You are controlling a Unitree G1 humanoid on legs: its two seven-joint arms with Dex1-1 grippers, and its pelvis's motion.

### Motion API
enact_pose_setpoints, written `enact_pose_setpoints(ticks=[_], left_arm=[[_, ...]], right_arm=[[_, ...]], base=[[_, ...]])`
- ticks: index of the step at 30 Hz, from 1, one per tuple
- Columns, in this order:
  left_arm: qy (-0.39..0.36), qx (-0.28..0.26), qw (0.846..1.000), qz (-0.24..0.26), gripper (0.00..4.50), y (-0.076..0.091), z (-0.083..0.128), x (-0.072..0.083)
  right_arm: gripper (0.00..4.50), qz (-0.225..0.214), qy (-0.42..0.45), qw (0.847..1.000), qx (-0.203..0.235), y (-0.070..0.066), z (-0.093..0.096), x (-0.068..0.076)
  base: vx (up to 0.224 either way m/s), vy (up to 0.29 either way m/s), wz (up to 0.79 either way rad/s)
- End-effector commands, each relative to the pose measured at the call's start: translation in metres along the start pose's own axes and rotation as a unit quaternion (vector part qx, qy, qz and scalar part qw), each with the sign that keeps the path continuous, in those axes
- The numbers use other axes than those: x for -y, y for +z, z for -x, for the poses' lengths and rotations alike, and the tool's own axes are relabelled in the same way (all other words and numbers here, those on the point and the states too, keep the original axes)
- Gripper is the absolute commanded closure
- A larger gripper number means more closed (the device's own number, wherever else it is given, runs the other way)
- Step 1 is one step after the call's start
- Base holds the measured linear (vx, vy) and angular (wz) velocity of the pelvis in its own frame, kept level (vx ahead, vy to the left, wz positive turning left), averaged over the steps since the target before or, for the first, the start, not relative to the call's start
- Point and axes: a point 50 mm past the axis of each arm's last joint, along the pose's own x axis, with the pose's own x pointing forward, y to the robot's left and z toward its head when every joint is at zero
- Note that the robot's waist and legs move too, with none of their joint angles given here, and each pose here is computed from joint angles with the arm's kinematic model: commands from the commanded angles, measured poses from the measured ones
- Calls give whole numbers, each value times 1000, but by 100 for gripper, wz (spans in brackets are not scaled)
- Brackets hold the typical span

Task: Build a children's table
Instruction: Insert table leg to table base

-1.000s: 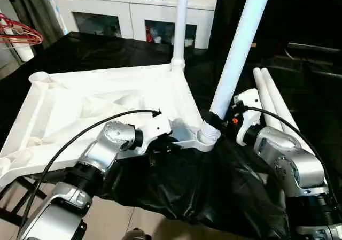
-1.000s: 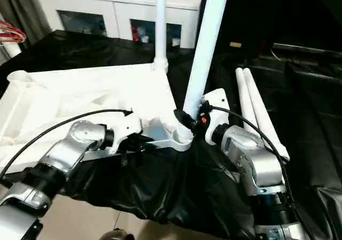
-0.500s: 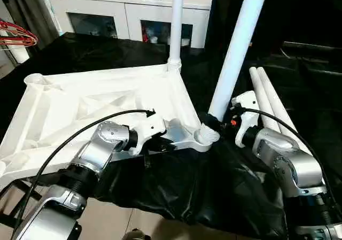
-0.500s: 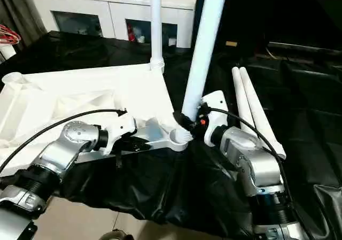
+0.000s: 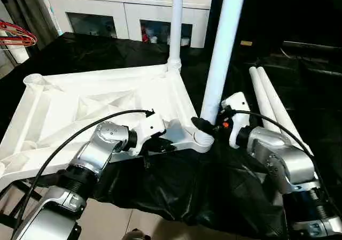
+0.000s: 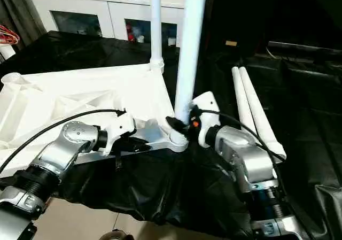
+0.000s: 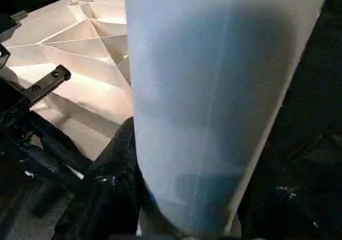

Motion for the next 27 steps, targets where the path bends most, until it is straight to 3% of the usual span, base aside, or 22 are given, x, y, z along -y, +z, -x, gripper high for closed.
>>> enact_pose_setpoints(ticks=[1, 7, 15, 19, 20, 27], left_arm=[[-5, 24, 1000, 15, 450, 1, -1, 3], [-3, 26, 1000, 16, 450, 2, -1, 2], [4, 31, 999, 21, 450, 2, 0, 1], [10, 35, 999, 23, 450, 3, -1, 1], [14, 39, 999, 24, 450, 4, -2, 0], [20, 42, 999, 24, 450, 6, -3, -3]], right_arm=[[261, 6, -5, 1000, -1, 1, -2, 3], [261, -12, -1, 1000, 3, -2, -7, 3], [261, -50, -15, 999, 16, -15, -3, 9], [261, -76, -28, 996, 25, -27, 2, 11], [261, -96, -40, 994, 35, -38, 6, 12], [261, -123, -57, 989, 57, -52, 15, 13]], base=[[0, 0, 0], [0, 0, 0], [0, 0, 0], [0, 0, 0], [0, 0, 0], [0, 0, 0]])
